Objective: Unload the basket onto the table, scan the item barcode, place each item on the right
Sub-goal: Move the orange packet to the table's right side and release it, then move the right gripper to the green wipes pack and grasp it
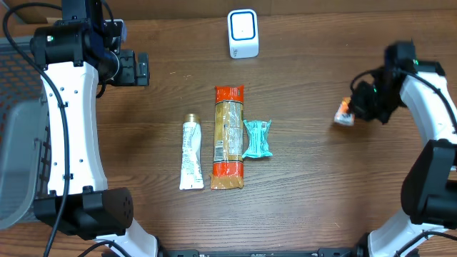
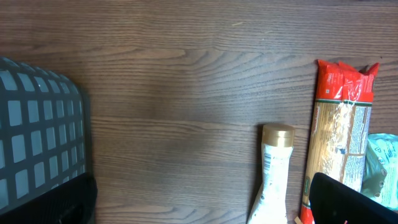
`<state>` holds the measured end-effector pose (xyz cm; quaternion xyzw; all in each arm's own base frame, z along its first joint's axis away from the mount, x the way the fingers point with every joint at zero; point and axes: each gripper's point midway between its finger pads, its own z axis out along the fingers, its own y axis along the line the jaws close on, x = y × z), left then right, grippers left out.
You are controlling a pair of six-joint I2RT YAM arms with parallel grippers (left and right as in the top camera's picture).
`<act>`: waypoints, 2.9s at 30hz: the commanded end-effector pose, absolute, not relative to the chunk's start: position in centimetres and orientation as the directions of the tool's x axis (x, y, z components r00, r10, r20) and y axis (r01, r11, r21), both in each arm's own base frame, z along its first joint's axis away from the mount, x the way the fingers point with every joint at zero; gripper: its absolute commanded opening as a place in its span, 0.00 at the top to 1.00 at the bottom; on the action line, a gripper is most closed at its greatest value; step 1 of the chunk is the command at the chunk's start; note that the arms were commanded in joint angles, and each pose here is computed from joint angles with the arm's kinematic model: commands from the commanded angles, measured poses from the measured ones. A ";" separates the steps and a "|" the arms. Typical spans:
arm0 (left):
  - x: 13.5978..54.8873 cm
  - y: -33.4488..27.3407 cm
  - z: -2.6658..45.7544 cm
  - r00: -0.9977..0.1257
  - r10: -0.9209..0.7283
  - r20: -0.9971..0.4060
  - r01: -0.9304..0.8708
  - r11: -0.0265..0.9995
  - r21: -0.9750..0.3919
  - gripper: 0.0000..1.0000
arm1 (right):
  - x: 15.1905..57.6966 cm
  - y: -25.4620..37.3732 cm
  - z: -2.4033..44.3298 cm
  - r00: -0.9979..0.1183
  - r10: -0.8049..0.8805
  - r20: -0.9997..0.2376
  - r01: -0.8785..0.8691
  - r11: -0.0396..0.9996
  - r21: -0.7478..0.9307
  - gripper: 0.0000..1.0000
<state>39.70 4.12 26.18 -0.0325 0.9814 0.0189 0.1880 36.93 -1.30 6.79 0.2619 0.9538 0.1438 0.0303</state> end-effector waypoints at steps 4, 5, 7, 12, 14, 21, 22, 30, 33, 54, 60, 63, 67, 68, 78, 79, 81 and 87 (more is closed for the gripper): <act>39.8 4.0 25.9 -0.932 -0.033 -0.360 -0.049 0.998 0.036 0.00 | 35.0 -2.8 4.5 -0.824 0.562 0.070 0.555 0.775 0.303 0.96; 39.8 4.0 25.9 -0.932 -0.033 -0.360 -0.049 0.998 0.036 0.00 | 34.9 -3.1 4.4 -0.820 0.567 0.071 0.560 0.772 0.301 0.96; 39.8 4.0 25.9 -0.932 -0.033 -0.360 -0.049 0.998 0.036 0.00 | 34.7 -3.5 4.4 -0.821 0.567 0.073 0.560 0.772 0.299 0.78; 39.8 4.0 25.9 -0.932 -0.032 -0.360 -0.049 0.998 0.036 0.01 | 34.0 -3.5 4.6 -0.838 0.538 0.089 0.539 0.790 0.293 0.48; 39.8 4.0 25.9 -0.932 -0.033 -0.360 -0.049 0.998 0.036 0.01 | 34.1 -3.5 5.2 -0.839 0.536 0.092 0.538 0.791 0.293 0.47; 39.8 4.0 25.9 -0.932 -0.032 -0.360 -0.049 0.998 0.036 0.00 | 37.3 2.6 11.1 -0.939 0.345 0.006 0.286 0.769 0.571 0.49; 39.8 4.0 25.9 -0.932 -0.033 -0.360 -0.049 0.998 0.036 0.00 | 37.6 3.7 11.8 -0.947 0.322 -0.009 0.253 0.761 0.598 0.48; 39.8 4.0 25.9 -0.932 -0.033 -0.360 -0.049 0.998 0.036 0.00 | 37.2 13.9 12.7 -0.992 0.115 -0.061 0.050 0.769 0.637 0.52; 39.8 4.0 25.9 -0.932 -0.033 -0.360 -0.049 0.998 0.036 0.00 | 37.3 16.7 11.7 -0.987 0.148 -0.057 0.088 0.810 0.580 0.62; 39.8 3.9 25.9 -0.932 -0.032 -0.360 -0.048 0.998 0.036 0.00 | 34.0 23.3 3.0 -0.968 0.250 0.034 0.237 0.856 0.459 0.96; 39.8 4.0 25.9 -0.932 -0.033 -0.360 -0.049 0.998 0.036 0.01 | 32.8 22.9 -0.7 -0.947 0.295 0.125 0.320 0.854 0.409 0.96; 39.8 4.0 25.9 -0.932 -0.032 -0.360 -0.049 0.998 0.036 0.00 | 32.2 23.1 -2.1 -0.938 0.297 0.179 0.346 0.847 0.404 0.95; 39.8 4.0 25.9 -0.932 -0.033 -0.360 -0.049 0.998 0.036 0.00 | 32.4 22.7 -2.4 -0.932 0.305 0.194 0.360 0.839 0.408 0.74; 39.8 4.0 25.9 -0.932 -0.033 -0.360 -0.049 0.998 0.036 0.00 | 32.4 22.6 -2.4 -0.932 0.306 0.194 0.361 0.839 0.408 0.67; 39.8 4.0 25.9 -0.932 -0.033 -0.360 -0.049 0.998 0.036 0.00 | 33.8 22.8 0.0 -0.993 0.082 0.086 0.111 0.891 0.439 0.39; 39.8 4.0 25.9 -0.932 -0.033 -0.360 -0.049 0.998 0.036 0.00 | 34.2 22.8 0.6 -0.998 0.038 0.057 0.059 0.897 0.439 0.39; 39.8 4.0 25.9 -0.932 -0.033 -0.360 -0.049 0.998 0.036 0.00 | 35.0 22.9 1.9 -0.996 -0.093 -0.017 -0.091 0.896 0.434 0.38; 39.8 4.0 25.9 -0.932 -0.033 -0.360 -0.049 0.998 0.036 0.00 | 36.6 23.6 6.2 -0.897 -0.404 -0.179 -0.441 0.805 0.397 0.38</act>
